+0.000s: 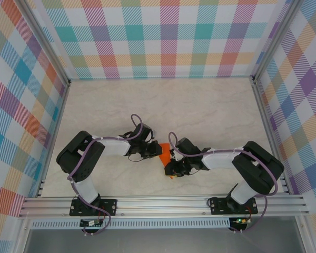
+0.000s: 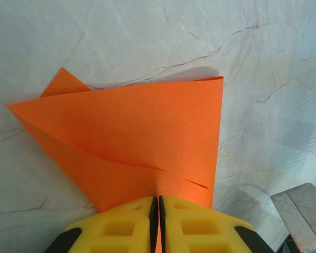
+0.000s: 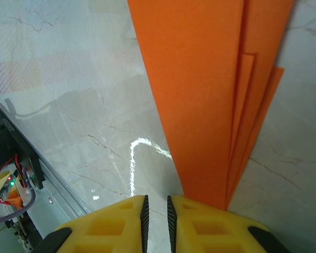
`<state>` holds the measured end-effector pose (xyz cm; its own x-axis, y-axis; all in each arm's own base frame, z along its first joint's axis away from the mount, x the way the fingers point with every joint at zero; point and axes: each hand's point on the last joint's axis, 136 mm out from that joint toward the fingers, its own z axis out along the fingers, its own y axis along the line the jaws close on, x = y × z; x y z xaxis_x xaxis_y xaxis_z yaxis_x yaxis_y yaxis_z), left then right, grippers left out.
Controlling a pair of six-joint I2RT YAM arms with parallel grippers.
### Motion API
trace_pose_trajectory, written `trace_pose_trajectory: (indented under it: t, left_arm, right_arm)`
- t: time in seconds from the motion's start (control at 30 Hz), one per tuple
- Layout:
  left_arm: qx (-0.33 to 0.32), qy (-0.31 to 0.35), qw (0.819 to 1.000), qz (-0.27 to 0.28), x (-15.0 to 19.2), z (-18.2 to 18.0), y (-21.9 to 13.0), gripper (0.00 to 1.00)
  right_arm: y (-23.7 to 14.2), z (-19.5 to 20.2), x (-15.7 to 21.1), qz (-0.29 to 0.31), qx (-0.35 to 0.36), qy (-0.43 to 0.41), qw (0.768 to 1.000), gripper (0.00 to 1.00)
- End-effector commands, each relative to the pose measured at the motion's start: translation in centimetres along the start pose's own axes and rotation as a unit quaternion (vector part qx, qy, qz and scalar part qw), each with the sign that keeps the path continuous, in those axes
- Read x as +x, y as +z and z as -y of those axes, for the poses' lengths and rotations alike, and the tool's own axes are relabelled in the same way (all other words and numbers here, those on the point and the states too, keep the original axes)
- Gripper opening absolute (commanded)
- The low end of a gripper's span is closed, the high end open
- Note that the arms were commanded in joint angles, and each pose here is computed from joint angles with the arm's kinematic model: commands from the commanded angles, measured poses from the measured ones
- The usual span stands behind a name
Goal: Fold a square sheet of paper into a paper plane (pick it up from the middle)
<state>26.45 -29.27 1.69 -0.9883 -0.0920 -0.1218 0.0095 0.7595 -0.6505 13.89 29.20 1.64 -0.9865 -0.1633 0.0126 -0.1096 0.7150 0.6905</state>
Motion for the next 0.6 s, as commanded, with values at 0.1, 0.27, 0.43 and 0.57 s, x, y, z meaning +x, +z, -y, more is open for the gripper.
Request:
trace_pose_trajectory:
  t: [0.1, 0.27, 0.43, 0.57]
  left_arm:
    - [-0.074, -0.016, 0.997, -0.005, 0.9, -3.6, 0.3, 0.14]
    - [-0.074, -0.016, 0.997, -0.005, 0.9, -3.6, 0.3, 0.14]
    - [-0.076, -0.014, 0.997, -0.005, 0.7, -3.5, 0.3, 0.14]
    - [-0.071, -0.014, 0.997, -0.005, 0.6, -3.1, 0.2, 0.14]
  right_arm:
    - [-0.4, 2.1, 1.1, -0.001, 0.055, 0.020, 0.998, 0.23]
    - [-0.8, -0.6, -0.7, 0.033, 0.035, 0.001, 0.999, 0.23]
    - [-1.1, -2.2, -2.5, 0.074, 0.030, 0.005, 0.997, 0.24]
    - [-1.1, -2.2, -3.3, 0.099, 0.032, 0.023, 0.994, 0.22]
